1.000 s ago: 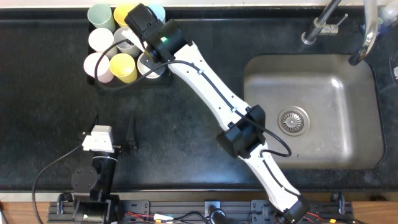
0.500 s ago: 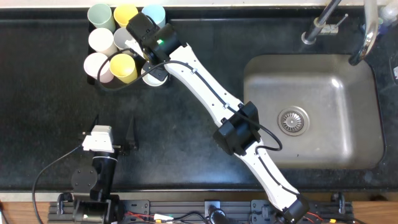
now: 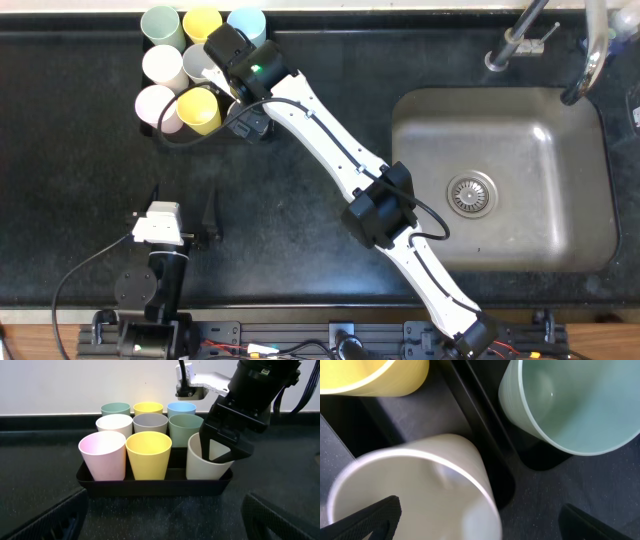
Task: Store Cups
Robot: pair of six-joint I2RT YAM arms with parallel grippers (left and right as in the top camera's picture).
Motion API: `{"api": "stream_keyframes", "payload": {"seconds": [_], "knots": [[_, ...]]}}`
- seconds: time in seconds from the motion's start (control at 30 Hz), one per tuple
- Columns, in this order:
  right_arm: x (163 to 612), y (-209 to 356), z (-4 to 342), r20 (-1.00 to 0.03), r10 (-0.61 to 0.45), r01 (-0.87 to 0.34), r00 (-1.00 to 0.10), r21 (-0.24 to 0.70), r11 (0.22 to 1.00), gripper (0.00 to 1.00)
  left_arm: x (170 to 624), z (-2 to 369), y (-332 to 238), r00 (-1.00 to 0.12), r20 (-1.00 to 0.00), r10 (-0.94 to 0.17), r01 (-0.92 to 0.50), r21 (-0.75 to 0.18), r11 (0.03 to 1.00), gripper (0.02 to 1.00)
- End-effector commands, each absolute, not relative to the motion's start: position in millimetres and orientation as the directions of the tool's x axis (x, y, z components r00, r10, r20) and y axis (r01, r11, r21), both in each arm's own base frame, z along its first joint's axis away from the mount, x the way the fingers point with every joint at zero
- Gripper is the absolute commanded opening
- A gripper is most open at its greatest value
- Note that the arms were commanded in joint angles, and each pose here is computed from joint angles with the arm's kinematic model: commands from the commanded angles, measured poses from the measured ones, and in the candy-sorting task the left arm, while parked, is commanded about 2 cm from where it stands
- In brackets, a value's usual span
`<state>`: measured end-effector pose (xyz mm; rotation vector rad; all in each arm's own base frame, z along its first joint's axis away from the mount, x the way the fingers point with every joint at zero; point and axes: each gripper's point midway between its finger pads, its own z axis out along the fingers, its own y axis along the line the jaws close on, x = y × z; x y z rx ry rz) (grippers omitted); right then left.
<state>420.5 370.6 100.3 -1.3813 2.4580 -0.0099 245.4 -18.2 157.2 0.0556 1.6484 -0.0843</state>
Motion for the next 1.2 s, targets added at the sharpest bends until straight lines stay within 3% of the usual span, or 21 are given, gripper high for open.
{"api": "stream_keyframes", "payload": {"seconds": [0.03,0.13,0.23,0.53,0.63,0.8,0.93,1.07,1.13,1.2], "knots": [[430.3,371.9,108.8,-0.303,-0.815,-0.8,-0.494,-0.208,0.562,0.998,245.0,157.5,-20.1,-0.073,-0.997,0.007,0.097,0.0,0.995,0.998],[450.0,360.0,125.8,-0.351,-0.746,-0.687,-0.565,-0.3,0.662,0.996,245.0,157.5,-20.1,-0.073,-0.997,0.007,0.097,0.0,0.995,0.998],[460.3,352.6,156.5,-0.428,-0.677,-0.598,-0.598,-0.325,0.733,0.998,245.0,157.5,-20.1,-0.073,-0.997,0.007,0.097,0.0,0.995,0.998],[460.4,299.6,319.9,-0.729,-0.369,-0.373,-0.577,-0.166,0.913,0.998,245.0,157.5,-20.1,-0.073,-0.997,0.007,0.097,0.0,0.995,0.998],[439.9,248.3,346.5,-0.715,-0.267,-0.271,-0.646,-0.111,0.956,0.998,245.0,157.5,-20.1,-0.073,-0.997,0.007,0.097,0.0,0.995,0.998],[404.3,175.3,365.0,-0.657,-0.213,-0.173,-0.723,-0.126,0.977,0.996,245.0,157.5,-20.1,-0.073,-0.997,0.007,0.097,0.0,0.995,0.998],[350.0,125.3,342.7,-0.559,-0.189,-0.124,-0.807,-0.153,0.98,0.998,245.0,157.5,-20.1,-0.073,-0.997,0.007,0.097,0.0,0.995,0.998],[279.1,61.9,270.6,-0.472,0.007,0.075,-0.882,-0.126,0.989,0.996,245.0,157.5,-20.1,-0.073,-0.997,0.007,0.097,0.0,0.995,0.998],[256.9,40.6,240.0,-0.481,0.129,0.192,-0.867,-0.085,0.978,0.998,245.0,157.5,-20.1,-0.073,-0.997,0.007,0.097,0.0,0.995,0.998],[247.1,23.8,210.6,-0.577,0.238,0.283,-0.782,0.011,0.959,0.998,245.0,157.5,-20.1,-0.073,-0.997,0.007,0.097,0.0,0.995,0.998]]}}
